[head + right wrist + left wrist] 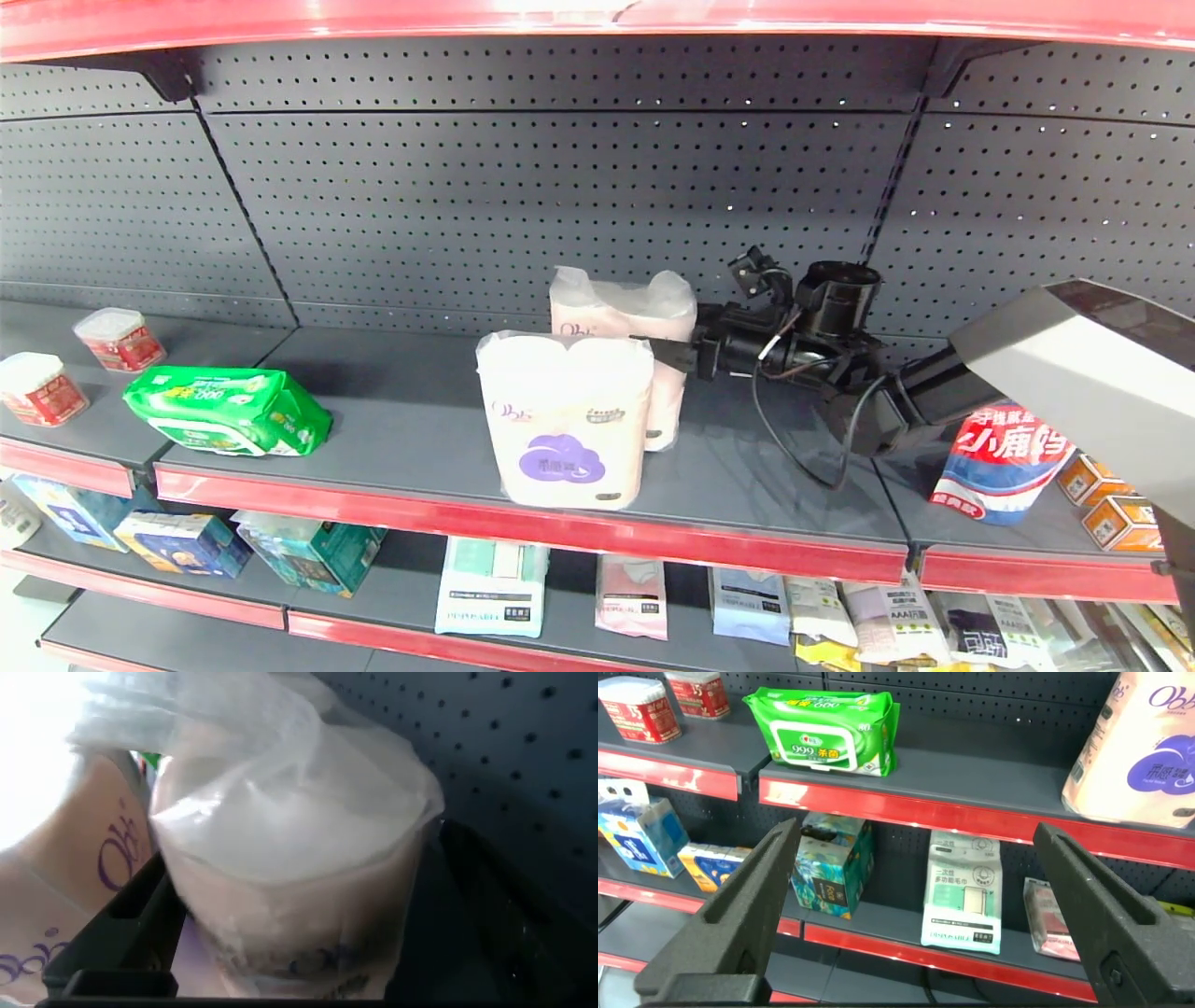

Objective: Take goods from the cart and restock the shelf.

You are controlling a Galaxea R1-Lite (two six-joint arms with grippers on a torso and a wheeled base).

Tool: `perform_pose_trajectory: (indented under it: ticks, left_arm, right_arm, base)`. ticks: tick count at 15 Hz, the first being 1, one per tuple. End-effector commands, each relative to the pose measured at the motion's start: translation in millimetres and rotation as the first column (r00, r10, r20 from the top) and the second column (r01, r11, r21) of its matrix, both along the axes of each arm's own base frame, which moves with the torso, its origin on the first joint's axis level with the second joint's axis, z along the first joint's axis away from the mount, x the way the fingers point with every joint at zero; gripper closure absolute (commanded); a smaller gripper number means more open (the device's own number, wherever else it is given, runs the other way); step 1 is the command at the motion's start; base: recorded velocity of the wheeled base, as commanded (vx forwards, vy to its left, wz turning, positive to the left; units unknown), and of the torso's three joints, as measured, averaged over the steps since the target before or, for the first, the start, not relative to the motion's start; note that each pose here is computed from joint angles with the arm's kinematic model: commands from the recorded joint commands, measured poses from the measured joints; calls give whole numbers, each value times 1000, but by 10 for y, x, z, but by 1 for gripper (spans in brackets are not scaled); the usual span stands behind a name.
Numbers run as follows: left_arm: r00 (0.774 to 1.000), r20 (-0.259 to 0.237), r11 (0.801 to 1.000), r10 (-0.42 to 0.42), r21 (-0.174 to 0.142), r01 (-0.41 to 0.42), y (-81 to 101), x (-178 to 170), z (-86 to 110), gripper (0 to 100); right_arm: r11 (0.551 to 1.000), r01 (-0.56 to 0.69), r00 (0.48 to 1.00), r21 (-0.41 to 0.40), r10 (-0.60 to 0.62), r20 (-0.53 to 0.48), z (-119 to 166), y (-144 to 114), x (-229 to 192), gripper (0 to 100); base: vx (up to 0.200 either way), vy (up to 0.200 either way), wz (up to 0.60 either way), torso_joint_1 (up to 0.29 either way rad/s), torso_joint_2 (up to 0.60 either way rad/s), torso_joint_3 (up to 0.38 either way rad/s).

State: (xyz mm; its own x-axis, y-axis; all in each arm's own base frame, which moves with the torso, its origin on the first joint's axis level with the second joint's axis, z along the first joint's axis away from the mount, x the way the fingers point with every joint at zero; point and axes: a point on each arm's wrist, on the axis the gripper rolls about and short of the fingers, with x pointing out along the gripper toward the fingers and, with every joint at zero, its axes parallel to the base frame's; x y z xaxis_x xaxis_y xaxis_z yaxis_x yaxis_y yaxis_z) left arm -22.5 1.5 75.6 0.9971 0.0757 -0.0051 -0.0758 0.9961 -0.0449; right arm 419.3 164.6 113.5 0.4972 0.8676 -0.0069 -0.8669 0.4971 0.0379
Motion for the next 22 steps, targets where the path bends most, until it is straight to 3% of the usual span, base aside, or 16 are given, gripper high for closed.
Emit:
perform_pose_trajectory:
  ticks: [1,22]
  left_arm:
    - [1000,1,1000,1,-1,-1,0,0,0,0]
    - [1000,2,1000,1,-1,-1,0,0,1,0]
  right_arm:
    - [1000,10,1000,9,-11,26,134,-46,-33,0]
    - [1000,22,998,-17,-21,55,438,-243,-507,0]
  base:
    - [0,0,0,0,0,0]
    - [0,0,0,0,0,0]
